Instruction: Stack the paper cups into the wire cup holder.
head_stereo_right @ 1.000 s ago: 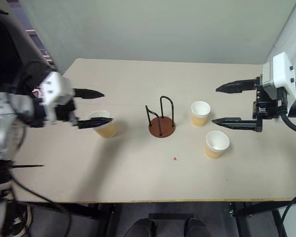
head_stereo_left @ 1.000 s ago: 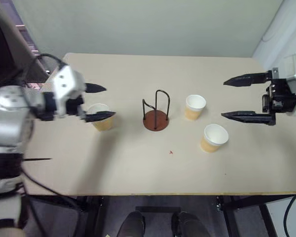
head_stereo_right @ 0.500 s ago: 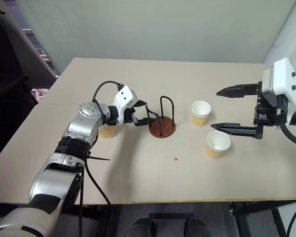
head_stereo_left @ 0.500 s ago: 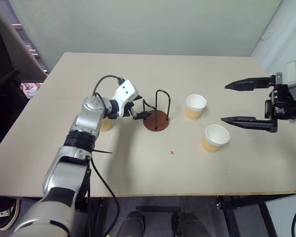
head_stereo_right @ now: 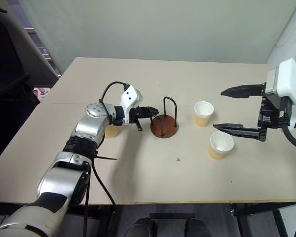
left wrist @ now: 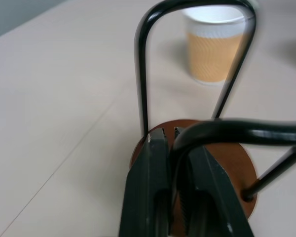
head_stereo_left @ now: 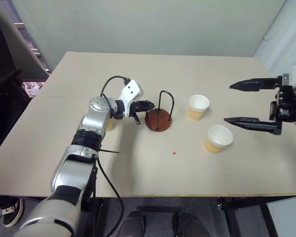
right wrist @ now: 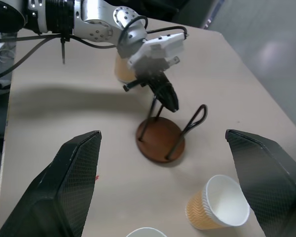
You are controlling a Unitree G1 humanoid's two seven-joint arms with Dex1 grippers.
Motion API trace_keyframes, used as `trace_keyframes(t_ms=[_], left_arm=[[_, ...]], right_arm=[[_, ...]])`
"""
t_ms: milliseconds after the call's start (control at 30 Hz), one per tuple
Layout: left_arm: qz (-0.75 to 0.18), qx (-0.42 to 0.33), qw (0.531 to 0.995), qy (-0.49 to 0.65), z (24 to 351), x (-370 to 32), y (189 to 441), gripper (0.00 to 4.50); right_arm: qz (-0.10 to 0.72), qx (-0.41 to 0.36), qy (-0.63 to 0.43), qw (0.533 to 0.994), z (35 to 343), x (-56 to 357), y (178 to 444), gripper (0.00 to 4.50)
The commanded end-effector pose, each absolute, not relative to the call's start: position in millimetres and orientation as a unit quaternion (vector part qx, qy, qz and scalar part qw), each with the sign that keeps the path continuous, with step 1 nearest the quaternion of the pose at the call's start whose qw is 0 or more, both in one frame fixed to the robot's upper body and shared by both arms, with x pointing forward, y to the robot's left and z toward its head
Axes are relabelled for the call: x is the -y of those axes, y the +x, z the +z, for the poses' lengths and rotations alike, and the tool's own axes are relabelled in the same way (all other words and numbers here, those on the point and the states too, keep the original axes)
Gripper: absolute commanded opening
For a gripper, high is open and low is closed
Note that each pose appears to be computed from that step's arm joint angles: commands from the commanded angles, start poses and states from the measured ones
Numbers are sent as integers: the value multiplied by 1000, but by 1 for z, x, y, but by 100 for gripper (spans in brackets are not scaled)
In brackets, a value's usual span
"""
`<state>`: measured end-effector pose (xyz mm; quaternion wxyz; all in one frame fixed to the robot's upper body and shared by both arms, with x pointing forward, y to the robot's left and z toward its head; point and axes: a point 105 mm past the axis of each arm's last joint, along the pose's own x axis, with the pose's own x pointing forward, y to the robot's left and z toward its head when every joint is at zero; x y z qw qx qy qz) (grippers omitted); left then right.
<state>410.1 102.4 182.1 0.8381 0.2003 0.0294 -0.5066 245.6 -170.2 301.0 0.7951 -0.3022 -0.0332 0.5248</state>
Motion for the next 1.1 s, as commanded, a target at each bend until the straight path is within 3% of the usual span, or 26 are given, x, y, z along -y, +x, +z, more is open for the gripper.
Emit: trace_keyframes(t_ms=[33, 200, 533, 800, 900, 1100], left_arm=[[-557, -21, 805, 201, 187, -91, 393, 5], [-637, -26, 752, 166, 190, -75, 364, 5], [-730, -62, 645, 218, 170, -54, 329, 5], [-707, -50, 656, 260, 159, -49, 339, 5], [-698, -48, 668, 256, 158, -46, 343, 85], [-687, -39, 674, 269, 157, -50, 343, 290]], right_arm=[[513, 54, -319, 795, 312, 171, 239, 420], [510, 53, -319, 797, 312, 172, 238, 420], [512, 38, -314, 799, 303, 172, 233, 420], [481, -63, -362, 796, 259, 190, 241, 420], [467, -109, -394, 784, 235, 199, 246, 420], [462, -137, -410, 774, 214, 203, 255, 420]])
